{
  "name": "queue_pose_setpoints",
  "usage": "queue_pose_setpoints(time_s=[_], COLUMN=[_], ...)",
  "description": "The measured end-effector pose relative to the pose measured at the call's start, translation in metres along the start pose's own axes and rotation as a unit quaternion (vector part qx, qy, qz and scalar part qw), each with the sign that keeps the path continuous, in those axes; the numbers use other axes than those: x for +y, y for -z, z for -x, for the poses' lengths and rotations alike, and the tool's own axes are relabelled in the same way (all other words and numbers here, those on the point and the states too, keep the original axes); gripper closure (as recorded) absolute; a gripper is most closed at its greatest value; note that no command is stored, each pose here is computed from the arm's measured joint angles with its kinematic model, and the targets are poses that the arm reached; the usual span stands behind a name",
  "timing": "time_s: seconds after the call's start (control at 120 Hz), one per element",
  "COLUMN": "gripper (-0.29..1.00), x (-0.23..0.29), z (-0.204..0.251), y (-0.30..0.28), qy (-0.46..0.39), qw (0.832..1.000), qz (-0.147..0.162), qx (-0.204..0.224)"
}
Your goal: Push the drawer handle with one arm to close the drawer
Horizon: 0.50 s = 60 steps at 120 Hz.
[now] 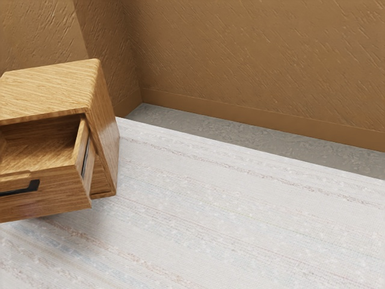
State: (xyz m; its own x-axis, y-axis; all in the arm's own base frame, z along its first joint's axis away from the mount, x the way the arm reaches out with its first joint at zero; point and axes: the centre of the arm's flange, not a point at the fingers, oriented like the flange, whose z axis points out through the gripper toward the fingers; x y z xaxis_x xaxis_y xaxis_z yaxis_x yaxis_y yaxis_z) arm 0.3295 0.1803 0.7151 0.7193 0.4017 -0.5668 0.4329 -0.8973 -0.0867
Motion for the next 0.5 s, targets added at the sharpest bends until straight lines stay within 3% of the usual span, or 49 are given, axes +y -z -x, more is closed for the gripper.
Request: queue_pose_setpoints(time_s=[0.2,0.333,0.417,0.5], gripper=[0.0,0.0,0.01,0.14], x=[-0.024,0.0,0.012,0.024], z=[-0.05,-0.007,-0.002,-0.012], y=[0.013,0.065,0.074,0.071], qy=[0.027,0.011,-0.001,-0.015], qw=[0.988,0.962,0.955,0.956], qz=[-0.009,-0.033,-0.037,-0.039], qx=[0.149,0.269,0.293,0.291])
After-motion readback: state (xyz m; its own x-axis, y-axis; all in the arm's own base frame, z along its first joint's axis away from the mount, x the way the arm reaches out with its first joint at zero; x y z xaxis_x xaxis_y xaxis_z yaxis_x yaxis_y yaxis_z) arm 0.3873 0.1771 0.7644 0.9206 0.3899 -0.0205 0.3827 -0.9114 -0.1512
